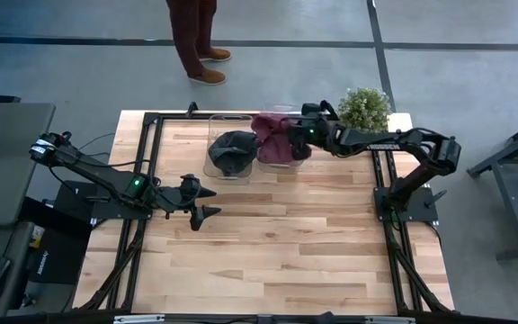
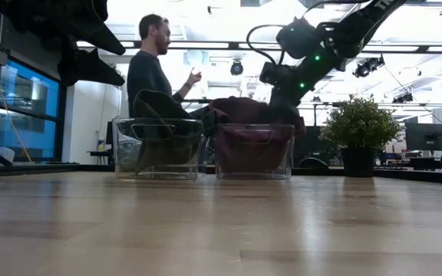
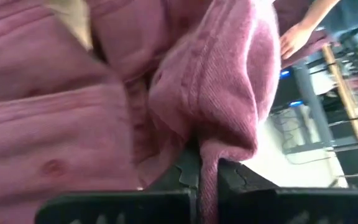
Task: Pick & Place hat
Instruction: Put the red cap into the right transparent bin
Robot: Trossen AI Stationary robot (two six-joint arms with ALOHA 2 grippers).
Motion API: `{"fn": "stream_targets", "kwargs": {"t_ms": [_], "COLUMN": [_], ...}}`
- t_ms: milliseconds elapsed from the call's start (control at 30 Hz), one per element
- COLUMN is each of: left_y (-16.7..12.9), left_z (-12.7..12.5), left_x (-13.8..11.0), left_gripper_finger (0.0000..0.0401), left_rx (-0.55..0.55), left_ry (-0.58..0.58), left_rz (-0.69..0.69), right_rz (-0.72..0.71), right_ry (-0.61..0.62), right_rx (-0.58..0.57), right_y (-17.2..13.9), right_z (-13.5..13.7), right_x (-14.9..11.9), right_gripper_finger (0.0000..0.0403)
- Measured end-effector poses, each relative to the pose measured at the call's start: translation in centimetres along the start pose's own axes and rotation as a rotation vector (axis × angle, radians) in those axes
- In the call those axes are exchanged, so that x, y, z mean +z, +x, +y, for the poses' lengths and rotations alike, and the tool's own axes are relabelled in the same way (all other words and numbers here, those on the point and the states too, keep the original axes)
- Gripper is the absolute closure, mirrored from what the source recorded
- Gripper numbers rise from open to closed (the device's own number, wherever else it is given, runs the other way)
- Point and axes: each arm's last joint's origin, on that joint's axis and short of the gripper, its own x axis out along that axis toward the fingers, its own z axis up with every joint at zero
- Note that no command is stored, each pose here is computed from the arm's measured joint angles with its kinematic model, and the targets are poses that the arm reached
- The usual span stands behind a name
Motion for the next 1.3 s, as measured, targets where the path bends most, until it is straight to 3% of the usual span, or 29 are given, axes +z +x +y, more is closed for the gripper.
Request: {"fn": "stream_targets", "kwargs": {"t_ms": [267, 567, 700, 1100, 1300], "left_y": [0.0, 0.0, 0.0, 0.0, 0.0], "left_z": [0.0, 0.0, 0.0, 0.0, 0.0], "left_x": [0.0, 0.0, 0.0, 0.0, 0.0], "left_gripper_finger": [0.0099, 0.0099, 0.0099, 0.0099, 0.0099], "left_rx": [0.0, 0.0, 0.0, 0.0, 0.0], "left_ry": [0.0, 0.0, 0.0, 0.0, 0.0], "left_rz": [0.0, 0.0, 0.0, 0.0, 0.0], "right_rz": [0.033, -0.047, -0.066, -0.001, 0.005], "right_ry": [0.025, 0.062, 0.121, 0.151, 0.17], "right_rx": [0.099, 0.048, 0.113, 0.373, 0.387], "right_y": [-0.9, -3.6, -4.2, -4.0, -4.1], "right_z": [0.3, -1.9, -2.5, -1.5, -1.4], "right_x": [-0.4, 0.3, -0.1, -1.8, -1.8], "right_gripper_finger": [0.0403, 0.0403, 0.0403, 0.0402, 0.039]}}
